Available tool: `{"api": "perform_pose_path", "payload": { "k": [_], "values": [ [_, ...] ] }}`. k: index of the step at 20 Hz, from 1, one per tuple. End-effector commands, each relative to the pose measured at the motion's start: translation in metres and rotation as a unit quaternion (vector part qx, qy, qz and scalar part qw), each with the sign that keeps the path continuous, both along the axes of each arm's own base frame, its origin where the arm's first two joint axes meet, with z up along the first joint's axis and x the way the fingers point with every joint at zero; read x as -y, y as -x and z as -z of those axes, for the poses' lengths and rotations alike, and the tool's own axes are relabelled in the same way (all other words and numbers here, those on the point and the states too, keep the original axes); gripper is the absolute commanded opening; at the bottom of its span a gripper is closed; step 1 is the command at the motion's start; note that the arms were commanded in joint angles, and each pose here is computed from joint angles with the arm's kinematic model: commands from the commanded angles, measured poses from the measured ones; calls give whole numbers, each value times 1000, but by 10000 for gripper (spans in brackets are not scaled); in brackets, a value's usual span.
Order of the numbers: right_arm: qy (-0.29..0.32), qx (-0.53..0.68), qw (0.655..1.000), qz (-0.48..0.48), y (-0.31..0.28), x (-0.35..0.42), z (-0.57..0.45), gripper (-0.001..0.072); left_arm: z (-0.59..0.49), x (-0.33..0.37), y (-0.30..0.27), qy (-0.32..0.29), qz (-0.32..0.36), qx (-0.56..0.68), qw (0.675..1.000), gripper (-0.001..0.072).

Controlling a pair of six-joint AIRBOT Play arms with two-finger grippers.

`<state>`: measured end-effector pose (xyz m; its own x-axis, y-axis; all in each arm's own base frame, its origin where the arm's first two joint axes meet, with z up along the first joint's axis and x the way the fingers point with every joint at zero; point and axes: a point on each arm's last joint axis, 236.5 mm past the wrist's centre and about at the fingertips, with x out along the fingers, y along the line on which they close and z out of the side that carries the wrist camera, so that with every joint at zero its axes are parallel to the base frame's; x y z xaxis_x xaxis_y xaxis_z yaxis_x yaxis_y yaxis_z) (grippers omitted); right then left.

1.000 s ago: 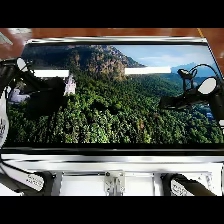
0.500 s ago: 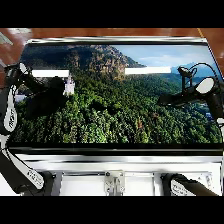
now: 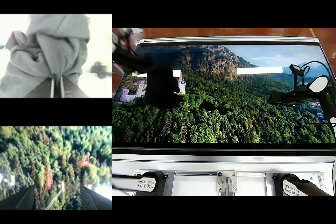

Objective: Fold the shirts.

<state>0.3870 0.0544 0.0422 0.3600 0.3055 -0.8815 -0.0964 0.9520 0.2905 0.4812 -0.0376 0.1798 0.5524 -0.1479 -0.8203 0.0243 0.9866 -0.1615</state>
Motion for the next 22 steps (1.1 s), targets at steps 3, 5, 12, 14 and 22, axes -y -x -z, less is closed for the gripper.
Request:
{"api": "perform_pose_path", "payload": {
  "k": [3,5,12,14,22],
  "values": [
    [19,77,997,-13,1,3,-71,672,-172,120,133,76,143,184,970,39],
    [30,130,991,-9,9,7,-112,672,-180,156,161,92,194,188,958,39],
    [132,87,987,5,78,49,-126,672,5,285,173,86,288,13,954,39],
    [137,61,989,2,85,52,-110,672,93,309,188,77,276,-66,956,40],
    [128,24,991,32,80,55,-28,672,137,255,160,101,204,-184,956,720]
  ]
}}
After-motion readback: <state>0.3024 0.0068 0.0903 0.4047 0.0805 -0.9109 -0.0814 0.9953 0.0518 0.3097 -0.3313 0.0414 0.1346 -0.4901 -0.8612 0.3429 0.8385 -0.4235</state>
